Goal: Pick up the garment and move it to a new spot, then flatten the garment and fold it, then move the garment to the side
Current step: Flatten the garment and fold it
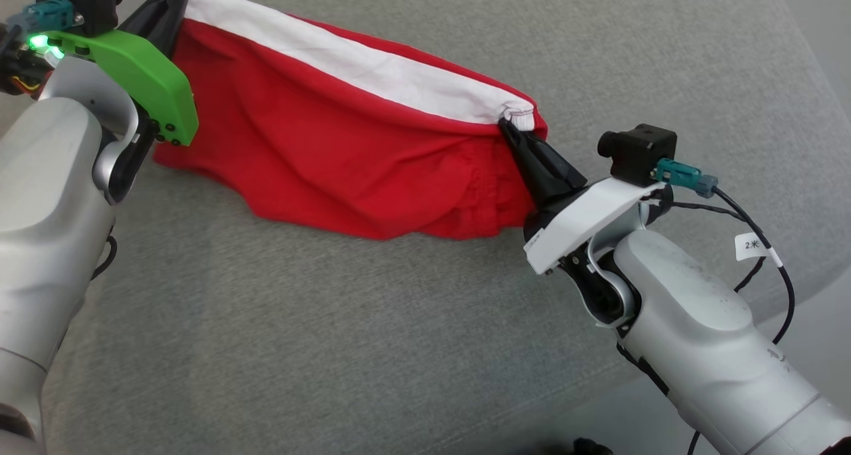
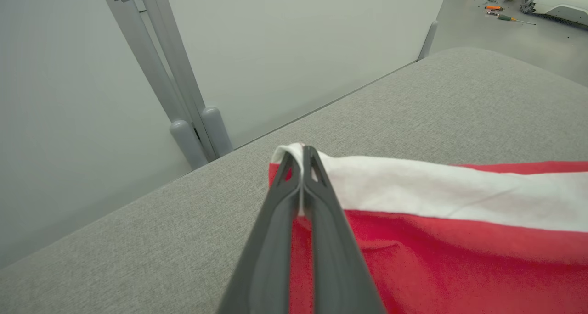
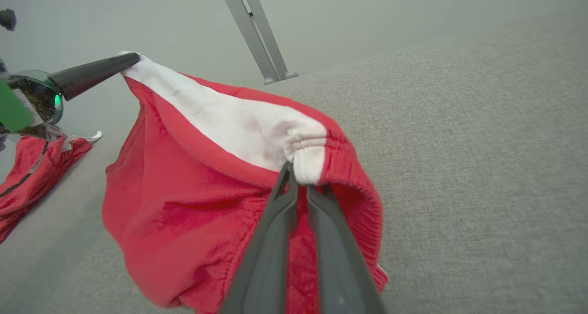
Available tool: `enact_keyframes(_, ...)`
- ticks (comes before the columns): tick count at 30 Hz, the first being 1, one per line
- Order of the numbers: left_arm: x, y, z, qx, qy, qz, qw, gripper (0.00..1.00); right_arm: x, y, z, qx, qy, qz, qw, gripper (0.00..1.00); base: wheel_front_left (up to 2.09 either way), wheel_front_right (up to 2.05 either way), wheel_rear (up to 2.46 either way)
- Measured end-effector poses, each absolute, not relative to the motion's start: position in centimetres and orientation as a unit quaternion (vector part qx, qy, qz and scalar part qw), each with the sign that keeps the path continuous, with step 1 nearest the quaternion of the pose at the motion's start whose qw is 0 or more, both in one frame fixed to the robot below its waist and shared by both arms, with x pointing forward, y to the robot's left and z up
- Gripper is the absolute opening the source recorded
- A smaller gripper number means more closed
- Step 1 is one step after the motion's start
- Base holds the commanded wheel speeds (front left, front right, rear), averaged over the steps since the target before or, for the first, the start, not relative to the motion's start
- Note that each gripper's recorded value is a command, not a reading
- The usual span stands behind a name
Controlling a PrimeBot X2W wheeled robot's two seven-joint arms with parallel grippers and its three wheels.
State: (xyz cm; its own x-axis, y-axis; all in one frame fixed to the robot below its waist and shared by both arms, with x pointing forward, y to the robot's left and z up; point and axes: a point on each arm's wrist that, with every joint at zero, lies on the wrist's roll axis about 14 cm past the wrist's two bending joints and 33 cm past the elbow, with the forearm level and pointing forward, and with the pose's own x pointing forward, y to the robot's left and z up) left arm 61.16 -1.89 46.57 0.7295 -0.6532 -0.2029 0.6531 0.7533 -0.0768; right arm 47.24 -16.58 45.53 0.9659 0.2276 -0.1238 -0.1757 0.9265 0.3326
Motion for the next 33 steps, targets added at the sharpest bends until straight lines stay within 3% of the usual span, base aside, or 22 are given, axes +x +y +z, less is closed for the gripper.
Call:
enact_keyframes(6,61.3,-4.6,43.1,-0.007,0.131,-0.377,0.917,0.00,46.9,-18.2,43.8,0.154,0.099,0.072,0.980,0.00,0.00,0.00,0.00)
enact_keyframes(7,61.4,-4.9,42.8,-0.010,0.132,-0.379,0.916,0.11,46.9,-18.5,43.7,0.153,0.100,0.068,0.981,0.39,0.00,0.00,0.00)
enact_keyframes(8,61.4,-5.1,42.5,-0.010,0.133,-0.380,0.915,0.82,46.9,-18.6,43.6,0.150,0.100,0.067,0.981,1.00,0.00,0.00,0.00)
enact_keyframes(9,61.4,-5.3,42.0,-0.006,0.136,-0.382,0.914,1.00,46.9,-18.8,43.5,0.149,0.101,0.064,0.982,1.00,0.00,0.00,0.00)
enact_keyframes(16,61.1,-5.2,42.6,-0.001,0.117,-0.385,0.916,1.00,45.8,-19.8,44.9,0.151,0.076,0.052,0.984,1.00,0.00,0.00,0.00)
enact_keyframes(25,60.8,-2.3,46.8,0.008,0.088,-0.364,0.927,1.00,41.4,-21.3,47.9,0.131,0.016,0.024,0.991,1.00,0.00,0.00,0.00)
enact_keyframes(33,58.2,-0.7,42.9,0.038,0.185,-0.366,0.911,1.00,37.7,-21.0,47.3,0.152,0.015,-0.015,0.988,1.00,0.00,0.00,0.00)
